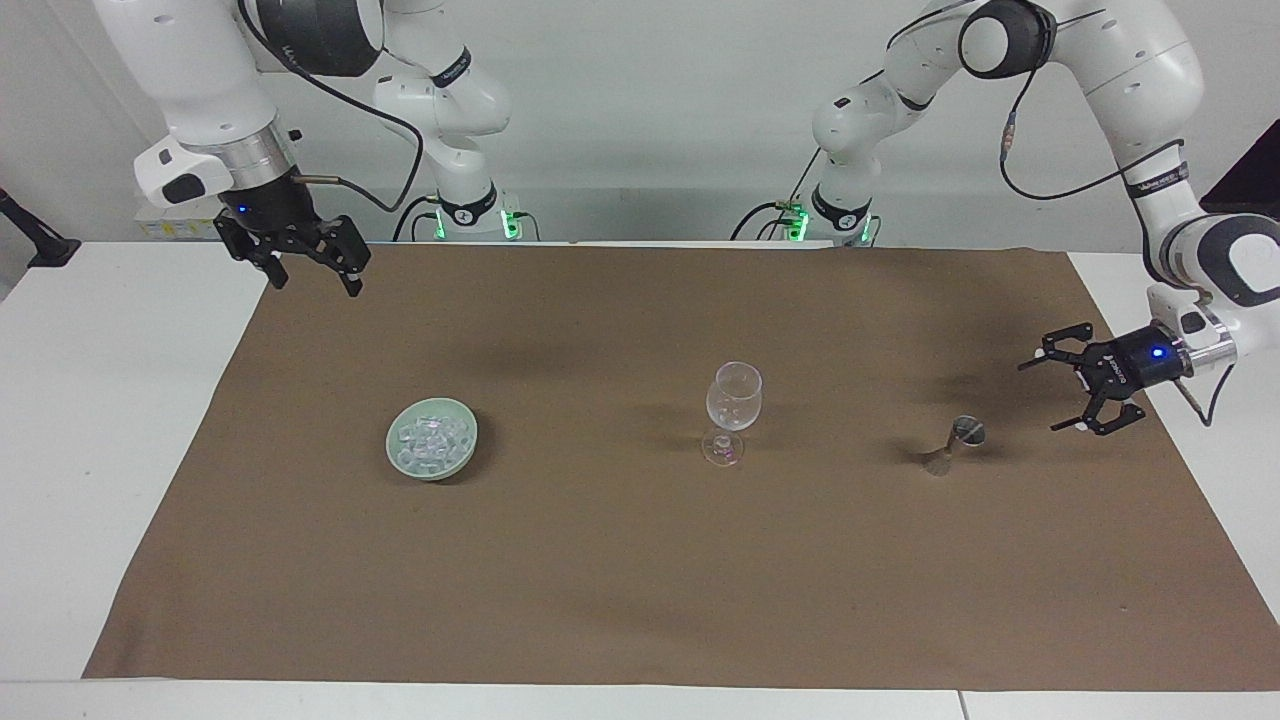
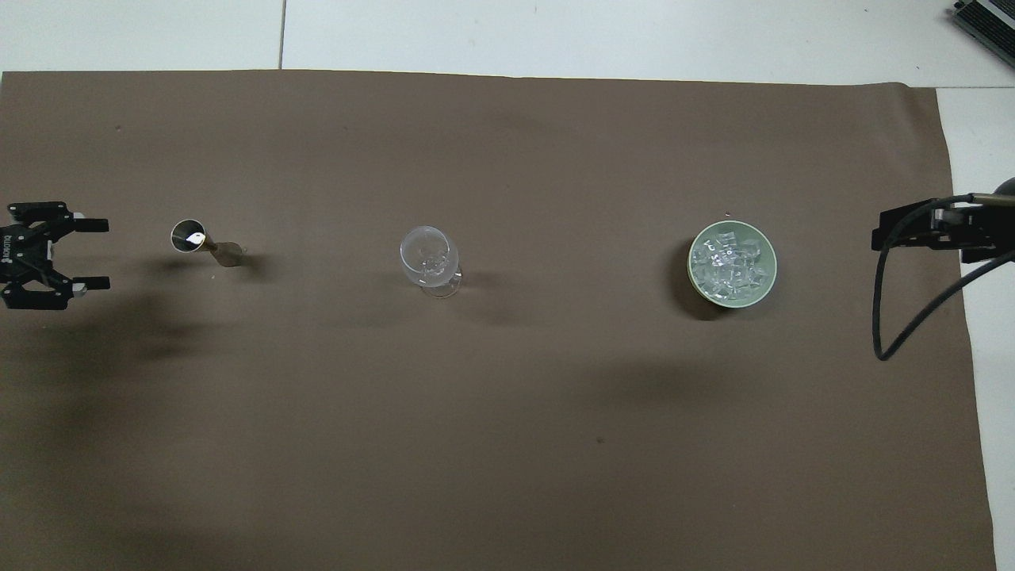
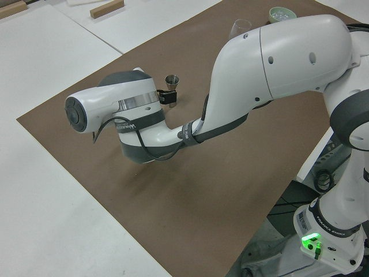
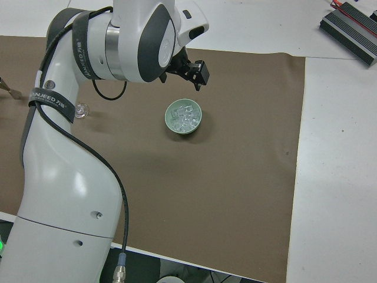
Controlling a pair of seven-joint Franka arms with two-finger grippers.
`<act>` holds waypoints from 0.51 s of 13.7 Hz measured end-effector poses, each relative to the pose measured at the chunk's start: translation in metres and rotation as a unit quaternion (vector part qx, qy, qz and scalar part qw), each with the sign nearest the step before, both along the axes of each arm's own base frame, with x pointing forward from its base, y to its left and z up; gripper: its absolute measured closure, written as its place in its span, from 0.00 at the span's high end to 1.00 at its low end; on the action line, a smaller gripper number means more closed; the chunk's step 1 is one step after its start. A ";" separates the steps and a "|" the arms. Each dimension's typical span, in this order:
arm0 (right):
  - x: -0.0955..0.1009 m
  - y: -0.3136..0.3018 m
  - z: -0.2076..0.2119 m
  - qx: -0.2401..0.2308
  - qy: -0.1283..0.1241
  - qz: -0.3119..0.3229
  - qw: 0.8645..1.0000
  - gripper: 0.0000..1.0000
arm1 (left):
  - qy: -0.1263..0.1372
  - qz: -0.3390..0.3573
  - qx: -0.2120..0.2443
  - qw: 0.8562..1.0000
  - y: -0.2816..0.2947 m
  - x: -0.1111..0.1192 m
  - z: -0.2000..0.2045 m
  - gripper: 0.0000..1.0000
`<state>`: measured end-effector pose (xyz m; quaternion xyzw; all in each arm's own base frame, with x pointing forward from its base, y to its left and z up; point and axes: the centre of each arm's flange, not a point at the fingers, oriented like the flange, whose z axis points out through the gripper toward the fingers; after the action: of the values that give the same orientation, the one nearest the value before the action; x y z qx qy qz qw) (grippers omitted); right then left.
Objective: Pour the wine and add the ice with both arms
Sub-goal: 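Reach the left gripper toward the small silver metal cup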
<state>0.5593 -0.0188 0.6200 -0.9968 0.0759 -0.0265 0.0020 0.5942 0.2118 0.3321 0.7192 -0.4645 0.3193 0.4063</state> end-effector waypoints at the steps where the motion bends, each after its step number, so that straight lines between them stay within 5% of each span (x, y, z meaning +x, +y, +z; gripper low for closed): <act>1: 0.000 0.000 0.000 0.000 0.000 0.000 1.000 1.00 | -0.006 -0.001 -0.022 1.000 -0.001 0.001 -0.018 1.00; 7: 0.000 0.000 0.000 0.000 0.000 0.000 1.000 1.00 | -0.049 0.001 -0.125 0.991 -0.025 0.008 -0.101 1.00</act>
<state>0.5593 -0.0188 0.6200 -0.9968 0.0759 -0.0265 0.0020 0.6024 0.1866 0.2315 0.6463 -0.4397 0.4104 0.4696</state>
